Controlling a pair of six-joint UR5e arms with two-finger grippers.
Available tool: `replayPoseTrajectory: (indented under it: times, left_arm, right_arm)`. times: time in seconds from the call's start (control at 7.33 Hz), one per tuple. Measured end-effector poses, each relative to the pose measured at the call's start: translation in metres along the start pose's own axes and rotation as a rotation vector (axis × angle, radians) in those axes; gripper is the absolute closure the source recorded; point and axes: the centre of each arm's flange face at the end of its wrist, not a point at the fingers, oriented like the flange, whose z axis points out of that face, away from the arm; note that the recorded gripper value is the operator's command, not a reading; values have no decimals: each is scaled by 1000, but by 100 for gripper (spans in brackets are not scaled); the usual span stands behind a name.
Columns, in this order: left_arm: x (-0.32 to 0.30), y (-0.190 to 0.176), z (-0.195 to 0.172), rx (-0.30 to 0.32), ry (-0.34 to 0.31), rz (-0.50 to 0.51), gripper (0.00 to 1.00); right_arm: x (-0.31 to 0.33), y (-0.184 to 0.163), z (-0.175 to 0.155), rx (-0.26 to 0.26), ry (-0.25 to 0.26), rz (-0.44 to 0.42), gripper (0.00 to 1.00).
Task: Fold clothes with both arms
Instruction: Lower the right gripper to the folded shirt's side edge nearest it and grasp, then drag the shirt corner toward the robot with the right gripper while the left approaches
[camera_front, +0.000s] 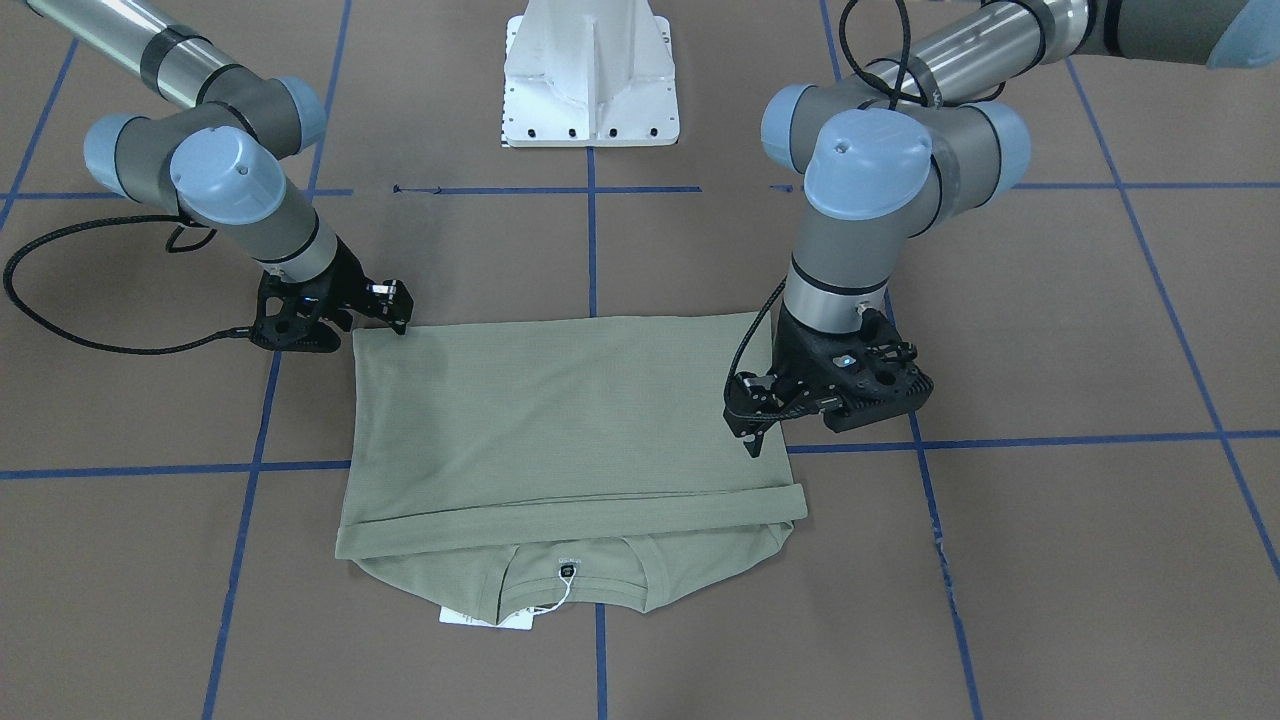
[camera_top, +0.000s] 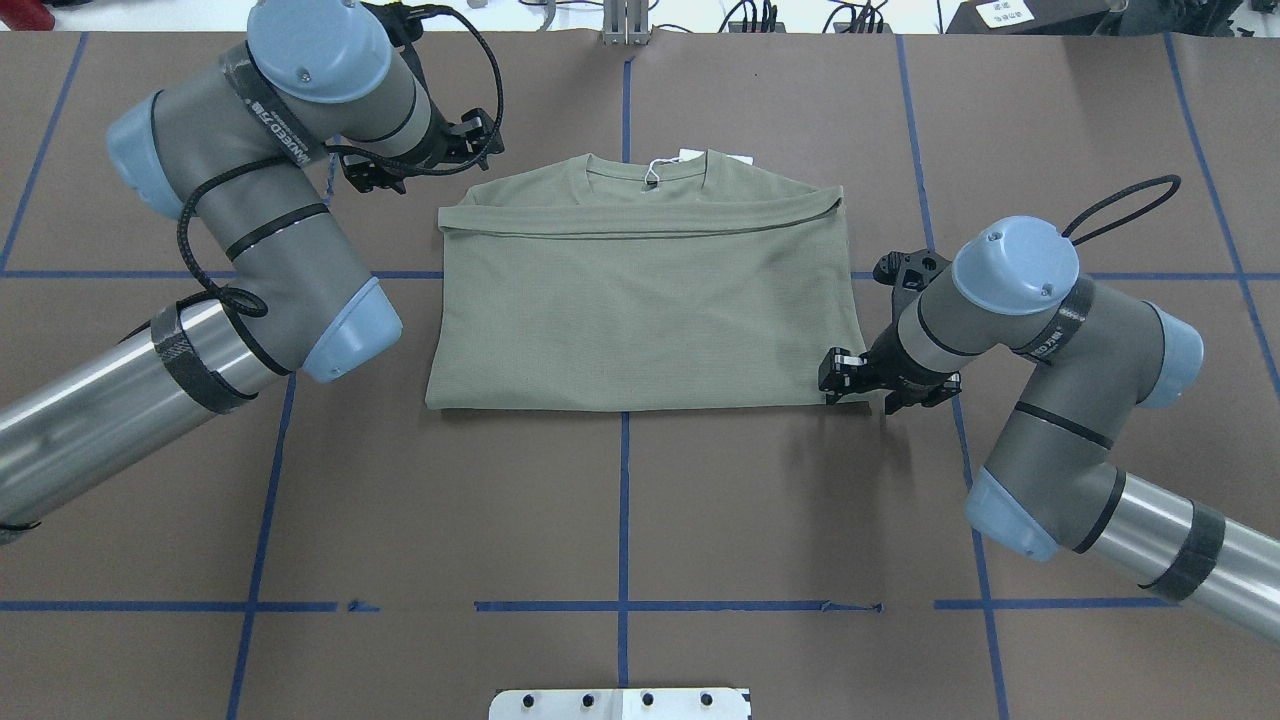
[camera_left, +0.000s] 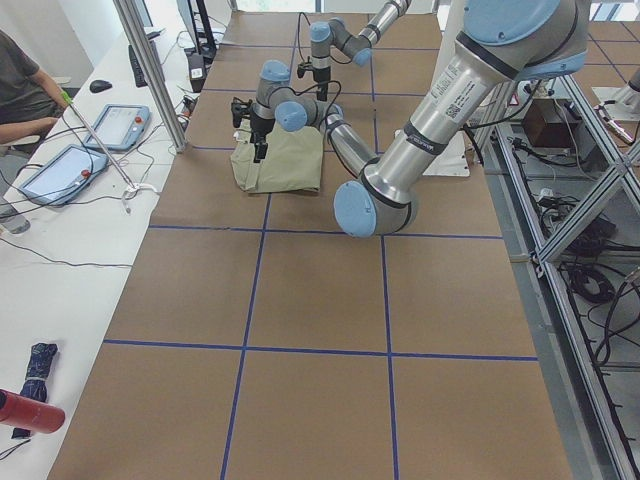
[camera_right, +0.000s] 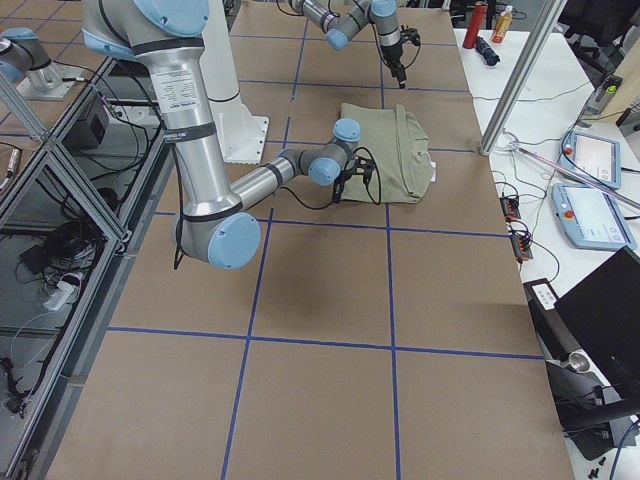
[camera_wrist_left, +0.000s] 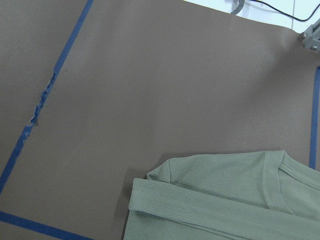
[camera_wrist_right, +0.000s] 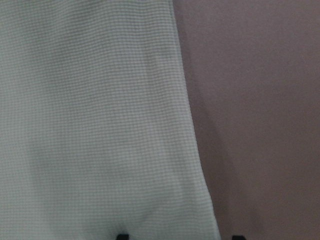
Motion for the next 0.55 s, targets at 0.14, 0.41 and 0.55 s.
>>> replayPoseTrajectory:
  times: [0.14, 0.41, 0.55]
  left_arm:
    - [0, 0, -1, 0, 2, 0, 0]
    - [1, 0, -2, 0, 4, 2, 0]
    - [1, 1, -3, -1, 6, 2, 0]
  right_arm:
    - [0, 0, 0, 0, 0, -2, 100]
    - [2, -1, -1, 0, 2, -2, 100]
    - [2, 0, -1, 0, 2, -2, 100]
